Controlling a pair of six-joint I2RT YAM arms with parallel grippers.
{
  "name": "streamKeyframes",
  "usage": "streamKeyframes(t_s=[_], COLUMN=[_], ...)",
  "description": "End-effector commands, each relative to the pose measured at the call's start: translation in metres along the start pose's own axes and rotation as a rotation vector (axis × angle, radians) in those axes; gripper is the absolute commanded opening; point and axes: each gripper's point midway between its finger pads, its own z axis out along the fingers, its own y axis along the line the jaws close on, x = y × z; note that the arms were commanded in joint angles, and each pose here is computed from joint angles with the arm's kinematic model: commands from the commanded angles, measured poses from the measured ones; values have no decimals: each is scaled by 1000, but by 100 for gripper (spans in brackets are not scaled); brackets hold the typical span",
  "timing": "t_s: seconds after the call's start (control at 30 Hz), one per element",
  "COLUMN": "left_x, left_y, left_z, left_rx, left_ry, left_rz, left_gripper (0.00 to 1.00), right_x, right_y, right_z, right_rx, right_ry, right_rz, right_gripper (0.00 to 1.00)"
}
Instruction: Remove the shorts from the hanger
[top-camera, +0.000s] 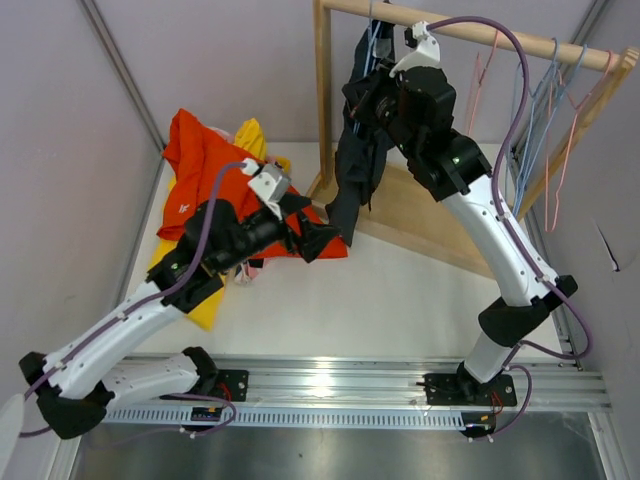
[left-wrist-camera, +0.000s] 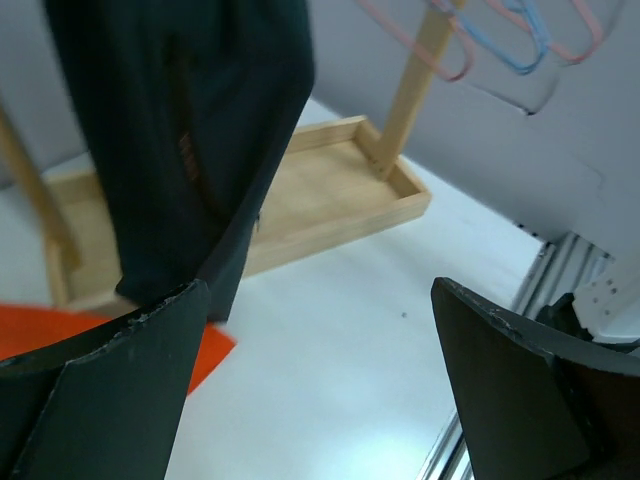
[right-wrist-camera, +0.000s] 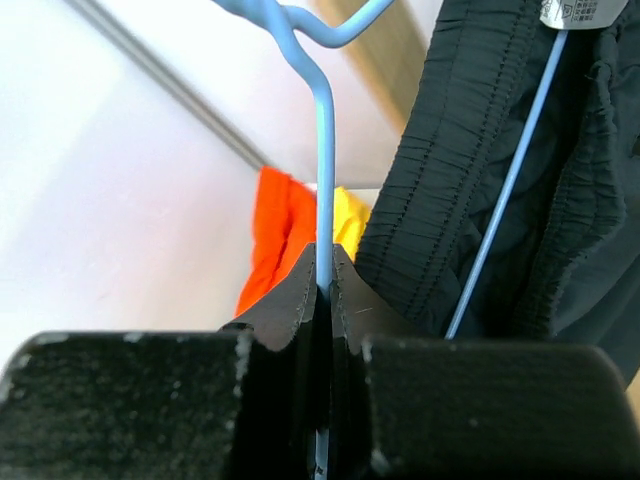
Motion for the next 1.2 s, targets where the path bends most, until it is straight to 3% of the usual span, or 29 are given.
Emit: streamKeyframes(t_s=[0.0,0.1,0.3,0.37,0.4,0.57,0.6,0.67,0.87,0.97,1.0,1.07,1.1,1.17], left_x=[-37,-38,-24,-21,-22,-33,-32,-34,-16,-6,20,26,58,68], left_y=[-35,-48,-40,-34,-33,-32,-32,-35,-57,-86,-92,-114,-130,-134], left_z=[23,42,69,73,74,74,74,72,49,17,12,-13,-22,-33], left_rx=[149,190,111,83,75,58,57,64,101,152,163,195,236,216], left_ry=[-132,-145,-120,-115,-118,-145,-144,-148,-147,-164,-129,-138,-84,-72], left_rz=[54,53,57,55,53,47,42,31,13,-19,-23,-62,-61,-93], left_gripper=[99,99,97,76,57,28,11,1,0,0,0,0,0,0], right_x=[-53,-55,-68,-72,-73,-64,-66,-64,-67,-76,-78,-86,-88,-96], right_y=[32,44,50,49,48,41,40,39,29,19,17,12,10,7], right_z=[-37,-55,-95,-108,-112,-123,-127,-128,-124,-120,-119,-116,-115,-112], right_rx=[-64,-95,-129,-133,-132,-119,-123,-124,-80,-56,-49,-37,-31,-23], right_ry=[-136,-132,-129,-130,-131,-102,-106,-102,-127,-152,-156,-170,-176,-194], right_rz=[65,82,140,156,159,183,188,192,174,164,162,157,157,152], right_gripper=[0,0,0,0,0,0,0,0,0,0,0,0,0,0])
